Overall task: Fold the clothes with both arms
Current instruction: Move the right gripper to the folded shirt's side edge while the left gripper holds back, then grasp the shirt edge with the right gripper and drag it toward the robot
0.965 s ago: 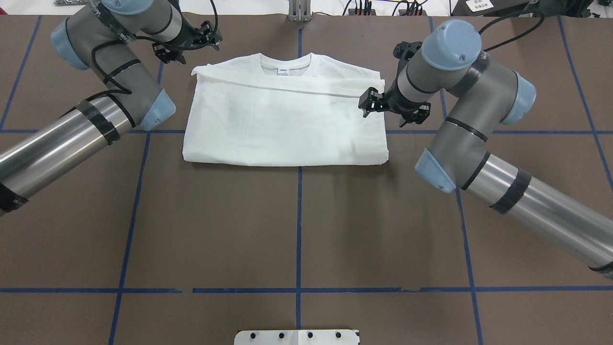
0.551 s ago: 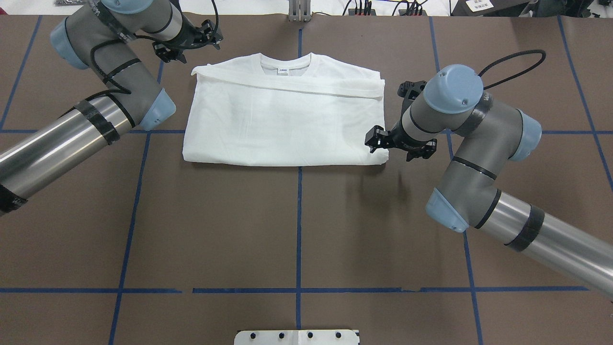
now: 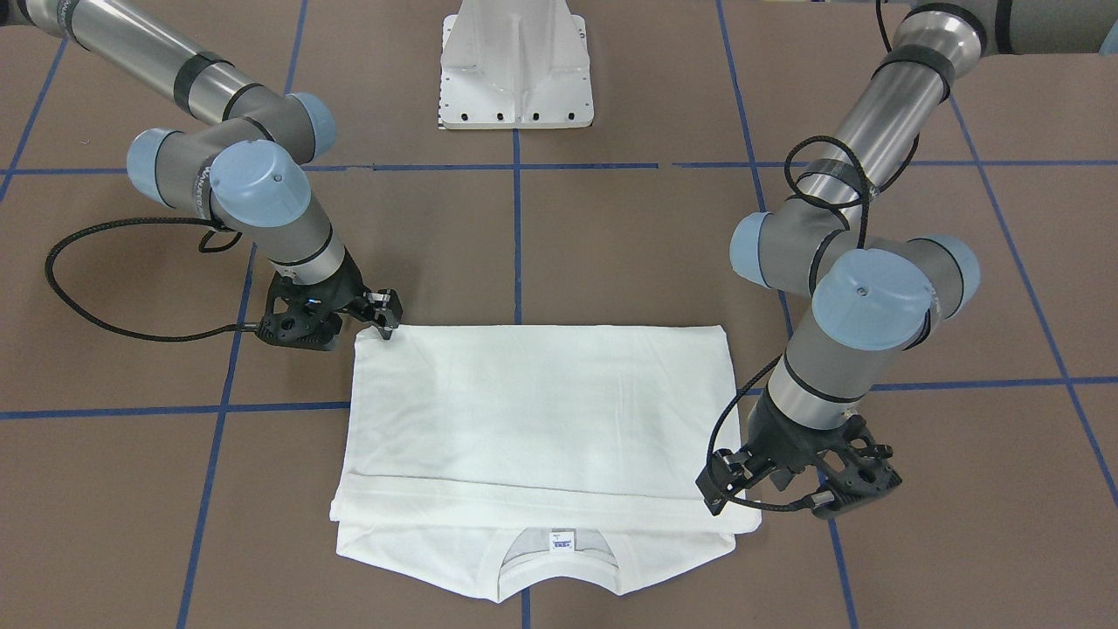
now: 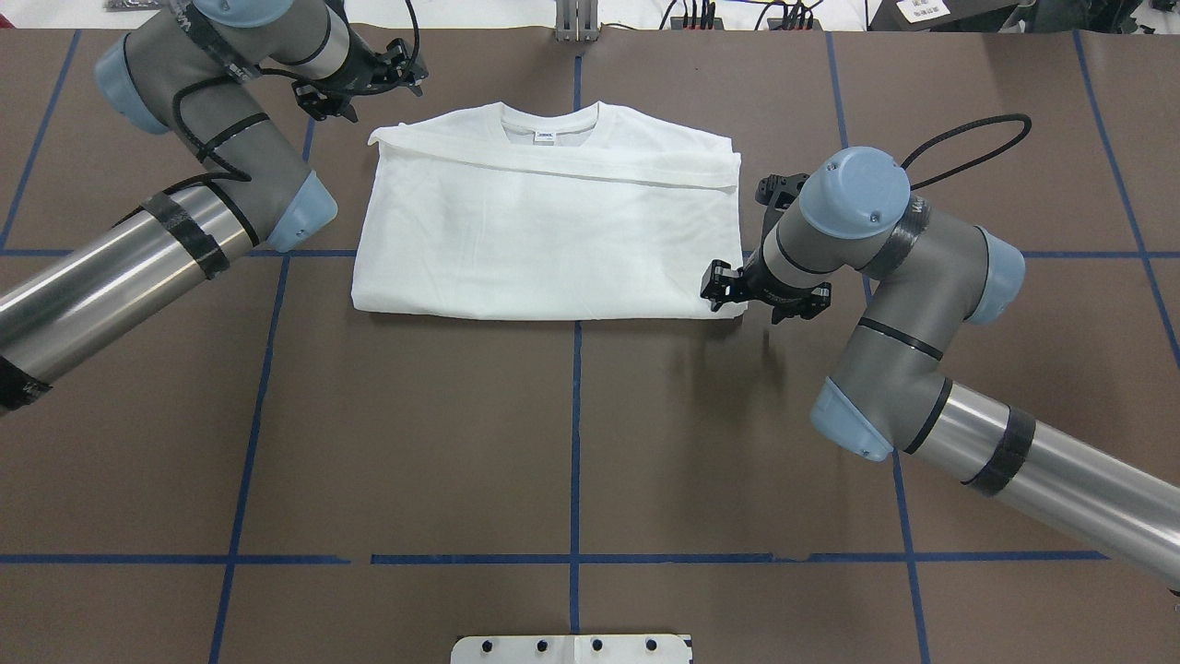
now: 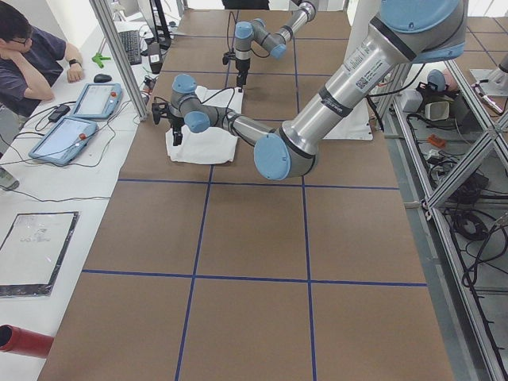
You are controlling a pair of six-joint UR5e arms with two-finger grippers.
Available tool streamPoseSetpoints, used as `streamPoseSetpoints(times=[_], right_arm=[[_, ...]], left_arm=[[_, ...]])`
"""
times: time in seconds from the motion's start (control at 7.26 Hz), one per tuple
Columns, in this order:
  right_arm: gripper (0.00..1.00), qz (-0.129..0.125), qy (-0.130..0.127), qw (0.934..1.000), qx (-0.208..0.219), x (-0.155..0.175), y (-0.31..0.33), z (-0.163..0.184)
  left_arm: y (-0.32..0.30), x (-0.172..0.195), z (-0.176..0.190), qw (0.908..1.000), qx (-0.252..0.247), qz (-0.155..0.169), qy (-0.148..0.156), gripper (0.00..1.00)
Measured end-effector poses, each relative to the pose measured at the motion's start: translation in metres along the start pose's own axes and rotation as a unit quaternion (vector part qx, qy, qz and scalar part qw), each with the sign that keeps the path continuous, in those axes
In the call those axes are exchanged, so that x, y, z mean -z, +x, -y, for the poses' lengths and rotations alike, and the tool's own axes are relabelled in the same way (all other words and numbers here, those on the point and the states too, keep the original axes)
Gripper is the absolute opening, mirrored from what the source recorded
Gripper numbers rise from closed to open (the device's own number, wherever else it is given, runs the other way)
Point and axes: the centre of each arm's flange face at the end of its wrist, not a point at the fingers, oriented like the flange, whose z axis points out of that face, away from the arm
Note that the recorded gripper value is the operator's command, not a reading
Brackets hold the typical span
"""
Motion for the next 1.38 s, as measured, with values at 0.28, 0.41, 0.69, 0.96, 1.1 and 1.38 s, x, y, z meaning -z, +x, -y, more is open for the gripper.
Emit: streamPoseSetpoints(times=[0.28, 0.41, 0.69, 0.96, 1.1, 1.38], right_arm=[[0.00, 0.004, 0.001, 1.0000, 0.002, 0.002, -0.006, 0.000], [0.00, 0.005, 0.001, 1.0000, 0.002, 0.002, -0.006, 0.000], [0.00, 0.007, 0.001, 1.0000, 0.005, 0.004, -0.006, 0.001], [0.00, 0.017, 0.004, 0.9998, 0.008, 0.025, 0.011, -0.005], [0.00, 0.021, 0.004, 0.9997, 0.010, 0.041, 0.039, -0.019], [0.00, 0.014, 0.003, 0.9995, 0.028, 0.071, 0.112, -0.054]], left_arm=[[-0.004, -0.002, 0.000, 1.0000, -0.002, 0.002, 0.000, 0.99], [-0.004, -0.002, 0.000, 1.0000, -0.002, 0.002, 0.001, 0.99], [-0.005, -0.002, 0.000, 1.0000, -0.002, 0.003, 0.001, 0.98], [-0.003, -0.001, 0.000, 1.0000, -0.003, 0.001, 0.002, 0.98], [-0.001, 0.002, 0.000, 1.0000, -0.003, -0.001, 0.003, 0.98], [-0.002, 0.006, -0.002, 1.0000, -0.005, -0.005, 0.004, 0.98]])
